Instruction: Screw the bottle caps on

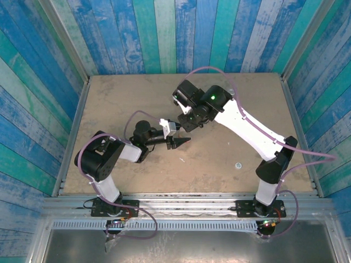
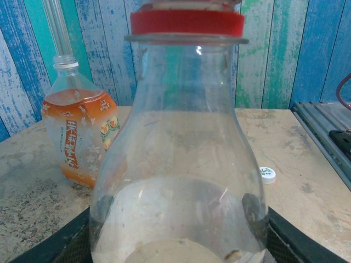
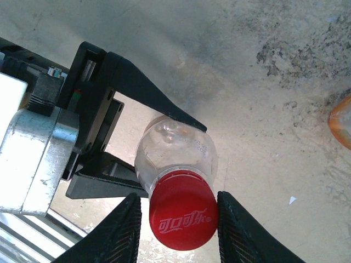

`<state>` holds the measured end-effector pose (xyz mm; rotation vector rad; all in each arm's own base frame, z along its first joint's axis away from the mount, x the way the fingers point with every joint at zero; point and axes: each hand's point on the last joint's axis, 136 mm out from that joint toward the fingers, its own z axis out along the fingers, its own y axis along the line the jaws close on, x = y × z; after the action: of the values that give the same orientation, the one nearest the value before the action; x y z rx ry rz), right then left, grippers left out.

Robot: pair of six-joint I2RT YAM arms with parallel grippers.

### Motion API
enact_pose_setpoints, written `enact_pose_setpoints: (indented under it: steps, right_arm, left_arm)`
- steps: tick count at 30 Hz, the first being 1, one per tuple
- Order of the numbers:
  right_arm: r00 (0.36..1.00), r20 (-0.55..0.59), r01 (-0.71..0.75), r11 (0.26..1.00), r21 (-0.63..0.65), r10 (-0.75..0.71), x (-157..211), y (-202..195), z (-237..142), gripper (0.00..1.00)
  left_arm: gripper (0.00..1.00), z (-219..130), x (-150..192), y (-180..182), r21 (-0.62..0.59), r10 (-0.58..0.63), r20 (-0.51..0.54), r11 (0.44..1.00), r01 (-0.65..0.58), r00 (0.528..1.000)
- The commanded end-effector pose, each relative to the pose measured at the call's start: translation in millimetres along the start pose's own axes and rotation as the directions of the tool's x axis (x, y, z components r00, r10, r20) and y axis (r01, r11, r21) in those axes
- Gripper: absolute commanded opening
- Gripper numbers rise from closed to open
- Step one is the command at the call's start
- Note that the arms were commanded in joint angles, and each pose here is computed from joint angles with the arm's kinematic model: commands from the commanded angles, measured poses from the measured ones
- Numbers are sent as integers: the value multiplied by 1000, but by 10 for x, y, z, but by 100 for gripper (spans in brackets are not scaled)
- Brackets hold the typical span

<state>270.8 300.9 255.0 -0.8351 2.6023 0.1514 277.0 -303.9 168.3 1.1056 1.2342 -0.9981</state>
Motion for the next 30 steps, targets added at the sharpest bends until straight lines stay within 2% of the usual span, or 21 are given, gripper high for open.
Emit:
enact_pose_setpoints:
  steps: [1, 10, 15, 18, 22, 27, 30]
  right_arm:
    - [1000, -16, 26, 1000, -9, -26, 22, 60, -17, 42]
    - [998, 23, 58, 998, 19, -58, -27, -16, -137, 62]
    - [992, 78, 99, 995, 18, -100, -104, -100, -318, 67]
    - [977, 120, 181, 983, -24, -176, -138, -97, -446, 68]
    - [917, 175, 376, 924, -69, -359, -75, -147, -533, 68]
    - [801, 281, 581, 801, -145, -529, 74, -225, -612, 65]
    - [715, 342, 687, 704, -180, -610, 162, -144, -648, 61]
  left_arm:
    - [61, 7, 77, 6, -10, -23, -37, 1000, 23, 999]
    - [61, 10, 82, -6, -1, -24, -38, 1000, 24, 999]
    - [61, 7, 86, -21, 8, -23, -39, 1000, 23, 999]
    - [61, 6, 106, -61, 30, -24, -44, 999, 25, 999]
    - [61, 7, 123, -88, 49, -22, -51, 998, 25, 998]
    - [61, 5, 157, -147, 83, -23, -70, 996, 29, 997]
    - [61, -2, 180, -174, 98, -24, -83, 995, 32, 996]
